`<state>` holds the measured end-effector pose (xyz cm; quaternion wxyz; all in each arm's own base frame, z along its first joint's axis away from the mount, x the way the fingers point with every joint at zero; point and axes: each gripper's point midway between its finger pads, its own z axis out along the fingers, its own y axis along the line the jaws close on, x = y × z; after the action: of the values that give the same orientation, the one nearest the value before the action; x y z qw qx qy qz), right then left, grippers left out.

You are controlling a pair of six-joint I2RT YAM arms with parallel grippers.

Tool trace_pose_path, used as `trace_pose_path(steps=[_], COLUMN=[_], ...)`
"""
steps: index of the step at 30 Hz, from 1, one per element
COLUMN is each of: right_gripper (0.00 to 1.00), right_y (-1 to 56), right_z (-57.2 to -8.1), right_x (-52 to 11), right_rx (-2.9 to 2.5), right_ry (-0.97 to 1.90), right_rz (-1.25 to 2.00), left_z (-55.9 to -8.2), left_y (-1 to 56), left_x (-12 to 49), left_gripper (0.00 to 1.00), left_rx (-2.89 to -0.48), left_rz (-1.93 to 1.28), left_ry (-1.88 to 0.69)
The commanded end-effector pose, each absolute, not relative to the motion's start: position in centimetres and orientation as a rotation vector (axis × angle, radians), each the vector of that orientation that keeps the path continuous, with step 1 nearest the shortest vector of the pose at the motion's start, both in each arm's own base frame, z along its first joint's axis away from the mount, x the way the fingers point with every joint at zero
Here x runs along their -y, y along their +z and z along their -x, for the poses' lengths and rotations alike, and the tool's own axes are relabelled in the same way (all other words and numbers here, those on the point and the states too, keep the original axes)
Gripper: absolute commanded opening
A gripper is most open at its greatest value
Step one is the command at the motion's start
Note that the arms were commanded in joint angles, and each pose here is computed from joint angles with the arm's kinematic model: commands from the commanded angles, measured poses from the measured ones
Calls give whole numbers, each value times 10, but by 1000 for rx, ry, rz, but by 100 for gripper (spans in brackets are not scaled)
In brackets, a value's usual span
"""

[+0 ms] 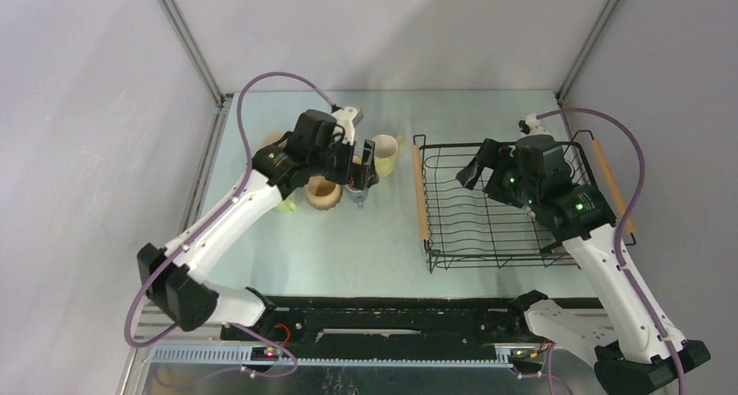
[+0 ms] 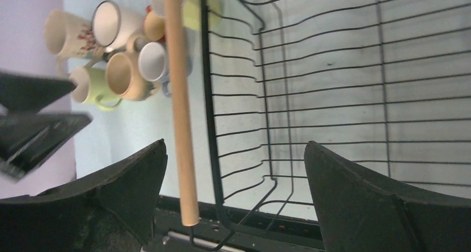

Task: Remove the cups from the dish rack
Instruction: Unload the cup from the dish rack.

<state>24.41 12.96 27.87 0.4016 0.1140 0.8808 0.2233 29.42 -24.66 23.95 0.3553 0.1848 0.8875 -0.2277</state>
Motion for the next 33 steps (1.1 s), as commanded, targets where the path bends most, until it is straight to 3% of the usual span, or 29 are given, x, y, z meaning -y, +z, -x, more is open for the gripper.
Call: trace_pose_path(steps=[1,12,33], right_gripper=[100,98,70], right_y=[267,237,144], right_z=[-249,-273,-305], right_x=[-91,-44,56], right_rx=[-2210,-2156,-1948], right_ry=[378,205,-132], right_rz=[-509,-921,-1561], left_z=[-263,-228,-219], left_y=[241,235,229], left_x=[249,242,243], left_gripper=[100,100,100], left_rx=[-2260,-2200,-2179], left_rz=[-521,-560,-555], left_ry=[-699,-786,-833])
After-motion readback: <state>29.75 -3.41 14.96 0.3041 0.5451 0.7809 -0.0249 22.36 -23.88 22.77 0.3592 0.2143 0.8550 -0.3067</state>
